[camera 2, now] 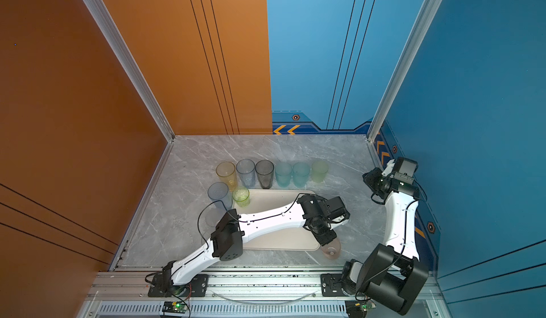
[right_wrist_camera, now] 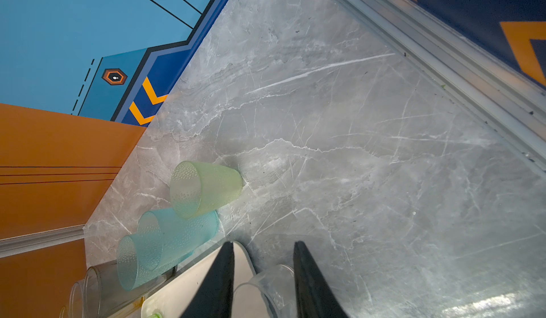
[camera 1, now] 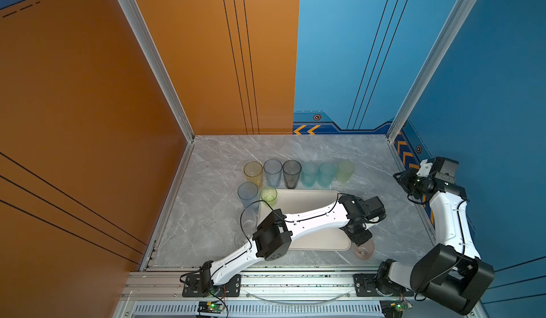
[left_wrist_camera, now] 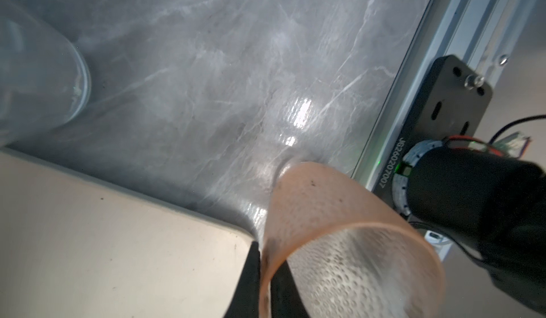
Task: Place the glasses into the tray
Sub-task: 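Grasp the peach cup rim with the left gripper and lift it, then carry the peach cup over the tray center with the left gripper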
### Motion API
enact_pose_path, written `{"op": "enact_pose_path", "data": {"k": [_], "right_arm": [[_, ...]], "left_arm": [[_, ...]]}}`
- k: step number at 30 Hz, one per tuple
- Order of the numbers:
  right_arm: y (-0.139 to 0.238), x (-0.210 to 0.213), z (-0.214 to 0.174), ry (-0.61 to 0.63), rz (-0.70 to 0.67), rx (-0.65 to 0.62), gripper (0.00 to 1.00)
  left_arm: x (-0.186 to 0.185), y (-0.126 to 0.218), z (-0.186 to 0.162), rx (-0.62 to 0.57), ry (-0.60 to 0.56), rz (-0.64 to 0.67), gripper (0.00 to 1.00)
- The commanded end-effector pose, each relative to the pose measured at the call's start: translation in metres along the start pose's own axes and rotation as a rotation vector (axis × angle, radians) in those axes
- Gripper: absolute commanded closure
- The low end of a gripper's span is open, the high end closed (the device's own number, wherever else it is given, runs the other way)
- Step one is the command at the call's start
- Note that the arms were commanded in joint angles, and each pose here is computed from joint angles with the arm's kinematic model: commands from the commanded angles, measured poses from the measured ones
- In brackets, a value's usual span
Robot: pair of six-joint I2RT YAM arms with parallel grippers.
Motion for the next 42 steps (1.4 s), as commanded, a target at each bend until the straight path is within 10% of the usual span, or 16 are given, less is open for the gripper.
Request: {"op": "enact_pose_path", "data": {"k": [1, 20, 42], "right_arm": [[0.006, 0.003, 0.001, 0.012, 0.026, -0.027, 0.67], [0.012, 0.002, 0.002, 0.027, 0.010, -0.054, 0.67], [0.009, 0.046, -0.039, 0.291, -0.065, 0.044, 0.67]], "left_arm": [[0.001, 0.006, -0.001, 0.003, -0.022, 0.038, 0.95], [0.035, 0.101, 0.003, -0.134, -0.065, 0.143, 1.00], [0.197, 0.149, -0.086, 0.016, 0.186, 0.473, 1.00]]}}
Point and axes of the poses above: each gripper's point midway between its finger pads, its own y axis back along the fingers, its own x axis along the line the jaws close on, z = x × y, the point moved 5 cm from there along y, back along the fingers, and after that the axes turned 1 degree about y, right-handed, at the moved point
